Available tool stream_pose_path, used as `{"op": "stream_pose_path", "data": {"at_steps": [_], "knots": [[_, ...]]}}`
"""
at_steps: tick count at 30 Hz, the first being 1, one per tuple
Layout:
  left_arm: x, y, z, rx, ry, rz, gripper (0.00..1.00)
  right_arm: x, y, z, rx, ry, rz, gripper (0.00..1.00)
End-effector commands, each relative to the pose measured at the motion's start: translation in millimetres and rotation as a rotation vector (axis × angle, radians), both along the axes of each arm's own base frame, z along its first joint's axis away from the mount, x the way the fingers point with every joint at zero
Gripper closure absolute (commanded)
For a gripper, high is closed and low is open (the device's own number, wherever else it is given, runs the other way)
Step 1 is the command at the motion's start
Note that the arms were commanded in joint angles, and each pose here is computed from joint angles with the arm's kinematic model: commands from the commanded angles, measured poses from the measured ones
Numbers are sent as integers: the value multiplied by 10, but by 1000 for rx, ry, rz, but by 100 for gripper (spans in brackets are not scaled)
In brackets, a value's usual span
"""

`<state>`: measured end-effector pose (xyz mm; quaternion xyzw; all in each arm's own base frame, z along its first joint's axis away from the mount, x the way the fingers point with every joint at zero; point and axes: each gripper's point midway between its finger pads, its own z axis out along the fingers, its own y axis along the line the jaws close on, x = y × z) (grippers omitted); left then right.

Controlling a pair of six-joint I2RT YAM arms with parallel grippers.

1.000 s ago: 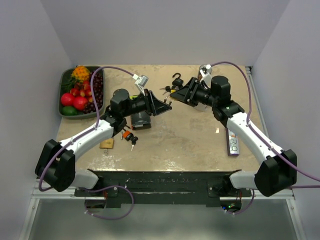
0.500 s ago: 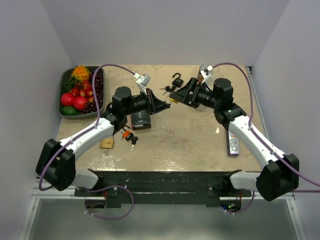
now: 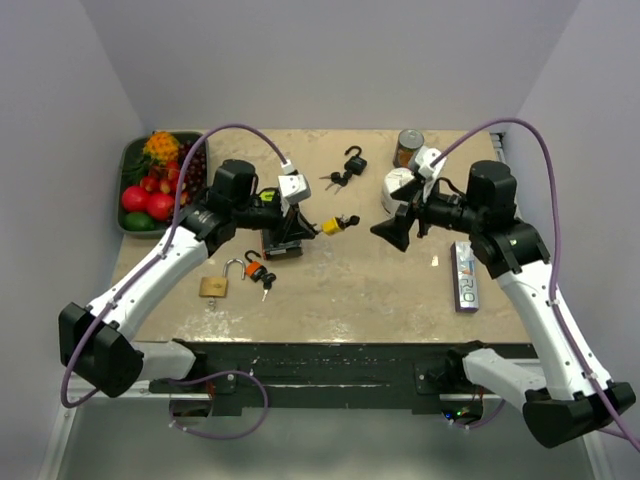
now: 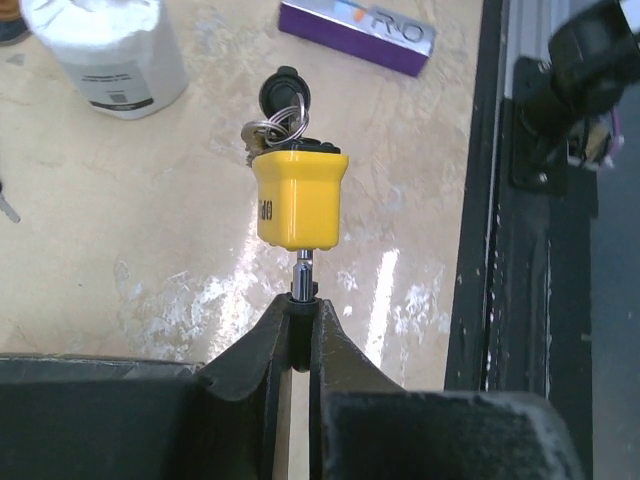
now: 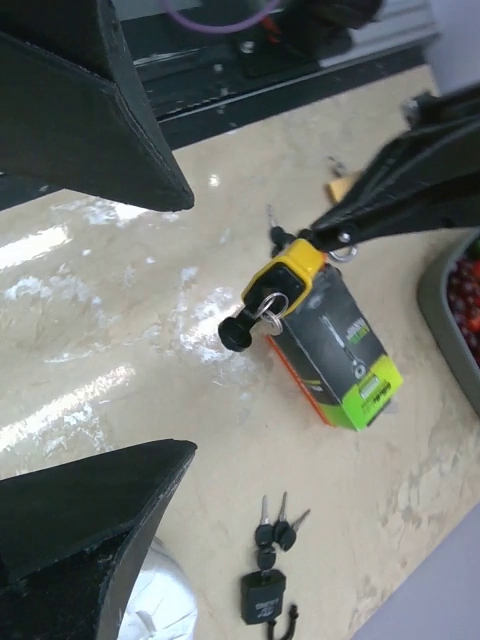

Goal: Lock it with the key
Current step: Pick up the lock from the center of the board.

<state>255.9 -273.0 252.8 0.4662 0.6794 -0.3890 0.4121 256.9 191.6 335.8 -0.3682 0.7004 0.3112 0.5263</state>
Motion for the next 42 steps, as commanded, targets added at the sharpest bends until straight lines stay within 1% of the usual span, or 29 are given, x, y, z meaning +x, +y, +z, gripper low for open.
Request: {"op": "stream_pose_path", "data": {"at_steps": [1, 3, 4, 8, 13, 16, 20, 21, 22, 24, 30, 31, 32, 34, 37, 38, 40, 41, 42], "knots": [[-278, 40, 307, 13, -207, -238, 100, -376, 78, -241, -96, -98, 253, 1], [-319, 17, 264, 21, -164, -275, 100, -401, 125, -266, -98, -113, 284, 1], [-311, -2, 324, 17, -163, -281, 100, -414, 178, -321, -112, -118, 314, 1], [-394, -72, 261, 15, -76, -314, 100, -398, 327, -484, -169, -104, 367, 1], [-450, -109, 236, 11, -47, -317, 100, -399, 534, -556, -189, -130, 407, 1], [-457, -120, 256, 7, -43, -315, 100, -440, 655, -612, -200, -134, 440, 5], [-486, -146, 289, -4, -38, -325, 100, -512, 802, -692, -207, -119, 489, 14], [-501, -151, 287, -4, -35, -329, 100, -518, 824, -724, -211, -112, 495, 18], [-504, -153, 292, -4, -38, -329, 100, -549, 862, -740, -212, -108, 506, 20], [-508, -155, 283, -2, -38, -333, 100, -546, 896, -762, -215, -109, 510, 23], [-534, -145, 303, -3, -48, -339, 100, -534, 941, -859, -232, -88, 517, 35], [-538, -150, 310, -4, -50, -342, 100, -530, 946, -863, -235, -90, 519, 38], [-540, -146, 312, -4, -50, -341, 100, -531, 940, -875, -238, -89, 517, 44], [-541, -144, 319, -3, -54, -340, 100, -518, 931, -889, -246, -91, 511, 50], [-543, -134, 321, 1, -60, -343, 100, -494, 908, -952, -269, -90, 506, 62], [-549, -135, 332, -2, -63, -348, 100, -502, 904, -979, -279, -82, 509, 70], [-556, -133, 323, -1, -55, -349, 100, -489, 897, -993, -286, -83, 507, 79], [-557, -132, 322, 0, -55, -350, 100, -491, 895, -988, -285, -84, 507, 88], [-558, -130, 319, 1, -51, -347, 100, -493, 901, -978, -283, -87, 507, 100]]}}
